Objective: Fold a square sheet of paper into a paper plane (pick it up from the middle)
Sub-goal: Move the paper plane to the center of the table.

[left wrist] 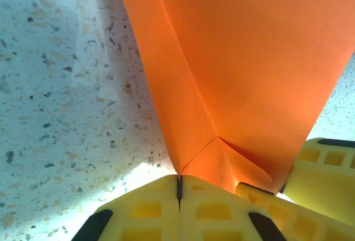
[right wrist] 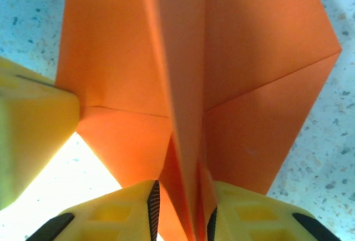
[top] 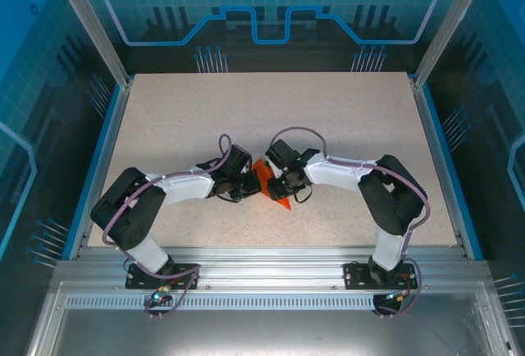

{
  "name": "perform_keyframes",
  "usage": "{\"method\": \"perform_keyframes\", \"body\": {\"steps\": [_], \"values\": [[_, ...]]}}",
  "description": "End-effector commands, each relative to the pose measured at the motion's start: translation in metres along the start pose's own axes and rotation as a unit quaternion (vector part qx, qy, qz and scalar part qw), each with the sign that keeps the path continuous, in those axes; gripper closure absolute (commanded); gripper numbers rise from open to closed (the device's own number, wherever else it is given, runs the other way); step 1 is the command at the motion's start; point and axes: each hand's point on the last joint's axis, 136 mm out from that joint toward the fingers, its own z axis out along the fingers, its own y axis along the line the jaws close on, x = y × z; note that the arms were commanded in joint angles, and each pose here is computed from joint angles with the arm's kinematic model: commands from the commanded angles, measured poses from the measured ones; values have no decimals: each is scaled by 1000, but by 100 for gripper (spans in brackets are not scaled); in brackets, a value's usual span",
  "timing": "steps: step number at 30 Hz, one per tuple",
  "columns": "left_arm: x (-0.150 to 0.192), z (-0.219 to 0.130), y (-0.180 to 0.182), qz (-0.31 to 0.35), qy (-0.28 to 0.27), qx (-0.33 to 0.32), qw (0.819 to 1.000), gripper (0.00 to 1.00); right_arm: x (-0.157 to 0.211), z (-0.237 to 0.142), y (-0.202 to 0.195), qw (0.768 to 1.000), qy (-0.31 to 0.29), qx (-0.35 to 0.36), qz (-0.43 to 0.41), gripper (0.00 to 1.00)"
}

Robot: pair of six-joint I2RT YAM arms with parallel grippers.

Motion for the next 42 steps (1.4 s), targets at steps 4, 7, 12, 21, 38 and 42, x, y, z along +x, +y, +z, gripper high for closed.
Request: {"method": "perform_keyframes", "body": {"steps": [4, 7, 12, 21, 38, 42], "values": [[-1, -8, -6, 16, -1, 12, 1000, 95, 7, 7, -5, 999, 25, 35, -10, 80], [-2, -11, -9, 17, -6, 17, 1000, 92, 5, 3, -4, 999, 21, 42, -12, 87], [-8, -28, -17, 23, -31, 31, 999, 75, -4, -19, -10, 998, -5, 66, 1, 95], [-17, -72, -16, 27, -93, 41, 994, 49, -14, -54, -46, 989, -56, 86, 109, 96], [-22, -92, 13, 3, -141, 26, 990, 46, -30, -25, -55, 981, -20, 68, 180, 93], [-22, -92, 14, 2, -142, 26, 990, 46, -28, -18, -54, 981, -8, 69, 179, 92]]}}
